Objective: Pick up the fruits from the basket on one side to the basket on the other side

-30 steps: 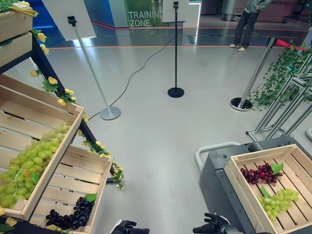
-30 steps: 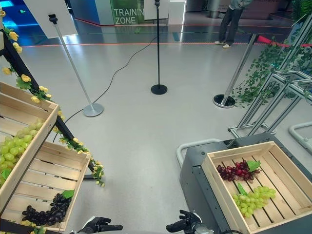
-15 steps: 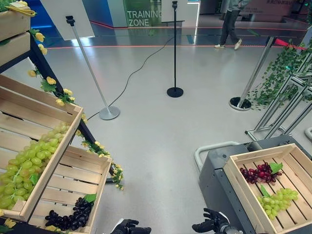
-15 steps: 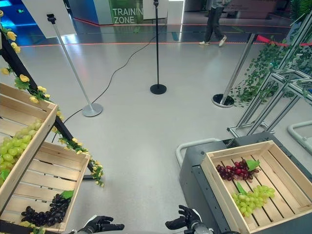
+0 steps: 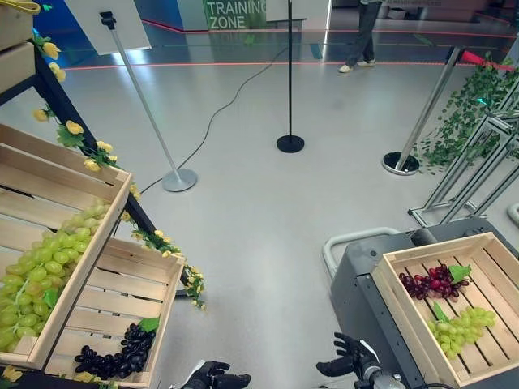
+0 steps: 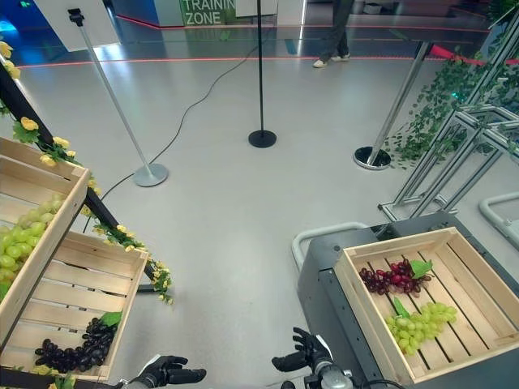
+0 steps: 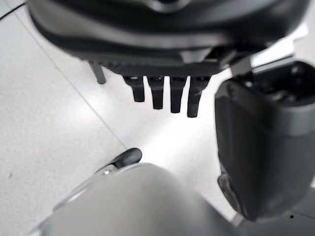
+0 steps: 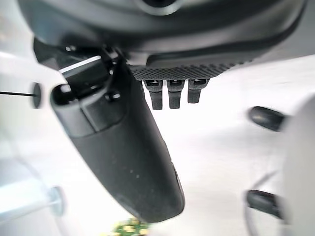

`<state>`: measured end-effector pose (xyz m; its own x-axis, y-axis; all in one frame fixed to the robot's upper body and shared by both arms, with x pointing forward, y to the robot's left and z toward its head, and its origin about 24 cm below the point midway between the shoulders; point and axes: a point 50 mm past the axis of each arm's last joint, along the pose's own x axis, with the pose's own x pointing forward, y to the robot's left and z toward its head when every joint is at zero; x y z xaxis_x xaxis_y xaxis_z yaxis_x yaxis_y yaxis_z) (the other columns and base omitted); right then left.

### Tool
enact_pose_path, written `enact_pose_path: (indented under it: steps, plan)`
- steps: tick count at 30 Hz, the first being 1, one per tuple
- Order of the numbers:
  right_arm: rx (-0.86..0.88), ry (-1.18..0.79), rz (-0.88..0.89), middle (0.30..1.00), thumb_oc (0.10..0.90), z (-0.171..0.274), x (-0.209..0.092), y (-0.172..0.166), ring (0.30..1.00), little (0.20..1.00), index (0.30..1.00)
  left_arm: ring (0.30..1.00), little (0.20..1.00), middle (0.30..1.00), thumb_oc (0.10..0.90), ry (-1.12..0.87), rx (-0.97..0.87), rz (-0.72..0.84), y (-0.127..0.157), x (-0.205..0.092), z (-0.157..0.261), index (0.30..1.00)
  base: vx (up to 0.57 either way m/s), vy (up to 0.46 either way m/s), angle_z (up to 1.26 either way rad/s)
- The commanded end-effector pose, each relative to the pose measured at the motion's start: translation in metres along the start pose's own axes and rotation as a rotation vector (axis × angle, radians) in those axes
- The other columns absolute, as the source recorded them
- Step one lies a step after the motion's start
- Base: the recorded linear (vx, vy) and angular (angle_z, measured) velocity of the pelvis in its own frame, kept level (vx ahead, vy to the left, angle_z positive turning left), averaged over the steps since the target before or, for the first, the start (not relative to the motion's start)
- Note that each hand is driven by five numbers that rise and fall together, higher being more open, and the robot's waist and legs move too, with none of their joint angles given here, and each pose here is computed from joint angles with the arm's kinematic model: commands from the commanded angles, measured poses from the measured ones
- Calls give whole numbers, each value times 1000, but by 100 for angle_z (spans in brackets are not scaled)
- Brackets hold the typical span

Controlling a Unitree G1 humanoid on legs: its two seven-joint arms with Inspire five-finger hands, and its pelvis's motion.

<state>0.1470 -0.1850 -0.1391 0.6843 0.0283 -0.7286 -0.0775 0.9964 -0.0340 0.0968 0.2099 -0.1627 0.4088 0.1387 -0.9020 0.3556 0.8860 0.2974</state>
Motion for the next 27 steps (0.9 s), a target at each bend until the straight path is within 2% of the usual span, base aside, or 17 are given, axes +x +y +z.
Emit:
enact_pose_path:
  steps: [1,6,7,13,17,21,24,27]
  plan:
    - [84,-415,19,900,800,93,10,-1,900,900,900,900,900,900,800,-107,-3,5,-7,4,32,900,-11,-28,-11]
    - [146,-697,-2,900,800,148,-10,-5,900,900,900,900,900,900,800,-94,-28,30,0,3,24,900,-11,-41,-10]
    - [165,-796,-33,900,800,164,-20,-10,900,900,900,900,900,900,800,-92,-30,38,2,2,22,900,-2,-57,-3]
    - [183,-1045,-245,900,800,204,-51,-45,900,900,900,900,900,900,800,-74,-22,52,5,1,11,900,14,-66,-8]
    - [113,-1100,-375,900,800,216,-63,-63,900,900,900,900,900,900,800,-69,-1,59,7,0,7,900,16,-78,-5]
    - [-110,-1109,-600,900,800,231,-73,-88,900,900,900,900,900,900,800,-83,19,78,14,0,9,900,13,-95,-1]
    - [-255,-1057,-792,900,800,242,-77,-107,900,900,900,900,900,900,800,-86,-167,142,23,1,15,900,24,-92,-1]
    - [-307,-978,-928,900,800,244,-79,-127,900,900,900,900,900,900,800,-100,-319,239,35,1,17,900,34,-145,1]
